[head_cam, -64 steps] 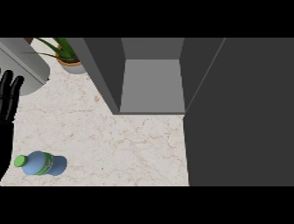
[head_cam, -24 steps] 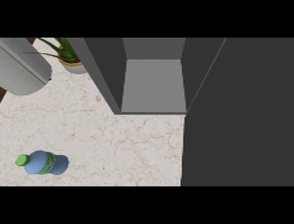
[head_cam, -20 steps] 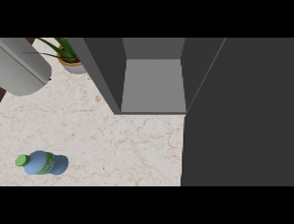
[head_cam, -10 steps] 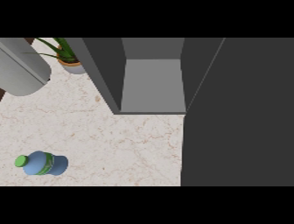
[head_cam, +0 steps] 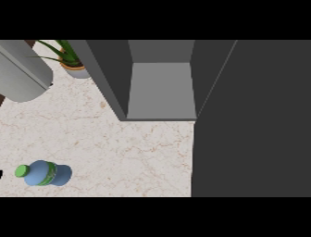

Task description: Pick up the bottled water, place it into the cabinet and close the cabinet

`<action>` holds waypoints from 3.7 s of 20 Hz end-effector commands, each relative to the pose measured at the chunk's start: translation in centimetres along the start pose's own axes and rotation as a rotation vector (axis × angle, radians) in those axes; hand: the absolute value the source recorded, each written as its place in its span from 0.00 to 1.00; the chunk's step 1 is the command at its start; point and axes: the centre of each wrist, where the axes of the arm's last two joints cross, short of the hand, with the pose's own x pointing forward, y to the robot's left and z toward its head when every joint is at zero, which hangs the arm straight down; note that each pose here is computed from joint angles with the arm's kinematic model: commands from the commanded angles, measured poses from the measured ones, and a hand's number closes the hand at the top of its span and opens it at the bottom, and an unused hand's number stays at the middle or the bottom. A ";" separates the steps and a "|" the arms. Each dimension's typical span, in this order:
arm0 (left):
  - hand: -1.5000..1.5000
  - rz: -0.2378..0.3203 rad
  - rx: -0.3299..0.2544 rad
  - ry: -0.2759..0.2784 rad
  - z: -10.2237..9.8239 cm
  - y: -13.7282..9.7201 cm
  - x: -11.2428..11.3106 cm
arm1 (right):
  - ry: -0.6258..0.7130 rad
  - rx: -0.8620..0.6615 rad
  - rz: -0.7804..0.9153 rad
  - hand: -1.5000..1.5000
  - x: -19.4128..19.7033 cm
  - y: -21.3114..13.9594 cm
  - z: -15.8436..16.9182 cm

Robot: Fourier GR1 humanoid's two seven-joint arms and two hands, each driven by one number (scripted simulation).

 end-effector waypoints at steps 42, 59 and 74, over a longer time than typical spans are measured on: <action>0.00 0.356 -0.072 0.181 -6.1 -1.3 -15.3 | 0.003 0.023 -0.015 0.00 -1.3 0.1 0.5; 1.00 0.389 -0.215 0.155 -6.8 -3.5 -15.8 | 0.033 0.001 -0.017 0.00 -2.7 -1.1 0.5; 1.00 0.403 -0.201 0.104 -9.4 -6.9 -15.9 | 0.010 0.016 -0.020 0.00 -2.5 -0.9 0.2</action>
